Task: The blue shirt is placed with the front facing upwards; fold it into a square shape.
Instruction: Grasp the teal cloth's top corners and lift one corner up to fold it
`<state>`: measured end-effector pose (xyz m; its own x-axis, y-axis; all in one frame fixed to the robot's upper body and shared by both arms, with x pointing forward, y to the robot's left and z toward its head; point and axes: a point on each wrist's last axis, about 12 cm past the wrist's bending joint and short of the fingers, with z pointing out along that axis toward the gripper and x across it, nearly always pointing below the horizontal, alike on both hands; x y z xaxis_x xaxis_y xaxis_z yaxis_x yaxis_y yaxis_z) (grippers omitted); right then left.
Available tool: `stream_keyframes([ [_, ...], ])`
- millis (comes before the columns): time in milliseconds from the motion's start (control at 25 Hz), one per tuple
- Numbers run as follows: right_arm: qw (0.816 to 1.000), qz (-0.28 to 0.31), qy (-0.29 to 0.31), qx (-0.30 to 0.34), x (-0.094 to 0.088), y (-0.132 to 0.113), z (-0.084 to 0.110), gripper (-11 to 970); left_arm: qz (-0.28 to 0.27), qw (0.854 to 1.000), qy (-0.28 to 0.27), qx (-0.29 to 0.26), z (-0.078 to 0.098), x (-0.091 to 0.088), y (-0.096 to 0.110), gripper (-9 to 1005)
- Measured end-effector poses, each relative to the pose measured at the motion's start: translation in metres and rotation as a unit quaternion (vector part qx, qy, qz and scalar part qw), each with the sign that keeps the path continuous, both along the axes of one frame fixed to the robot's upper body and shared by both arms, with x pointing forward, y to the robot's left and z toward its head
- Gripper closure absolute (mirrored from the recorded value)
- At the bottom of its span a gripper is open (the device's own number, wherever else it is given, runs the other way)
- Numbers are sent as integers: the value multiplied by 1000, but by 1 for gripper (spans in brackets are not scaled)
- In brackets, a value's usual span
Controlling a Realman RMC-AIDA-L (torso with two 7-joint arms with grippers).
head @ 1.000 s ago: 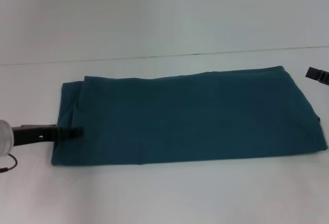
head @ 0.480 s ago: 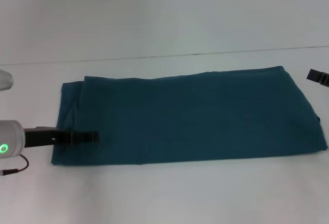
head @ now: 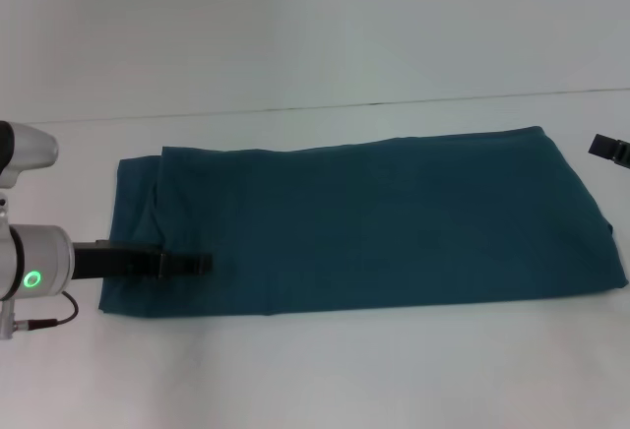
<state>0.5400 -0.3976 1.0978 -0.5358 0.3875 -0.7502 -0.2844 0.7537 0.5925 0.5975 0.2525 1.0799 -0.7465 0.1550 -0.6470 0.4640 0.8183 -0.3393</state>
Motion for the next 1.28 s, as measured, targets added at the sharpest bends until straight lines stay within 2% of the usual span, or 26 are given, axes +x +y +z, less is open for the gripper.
stream_keyframes([
  [640,1000,-2,1,0,0,0,-1,165,57,998,-25,10,5,-2,30,109],
  [1000,1000,-2,1,0,0,1,-1,165,62,998,-25,13,3,-3,32,109],
  [1280,1000,-2,1,0,0,1,-1,165,66,997,-13,38,0,-2,33,108],
])
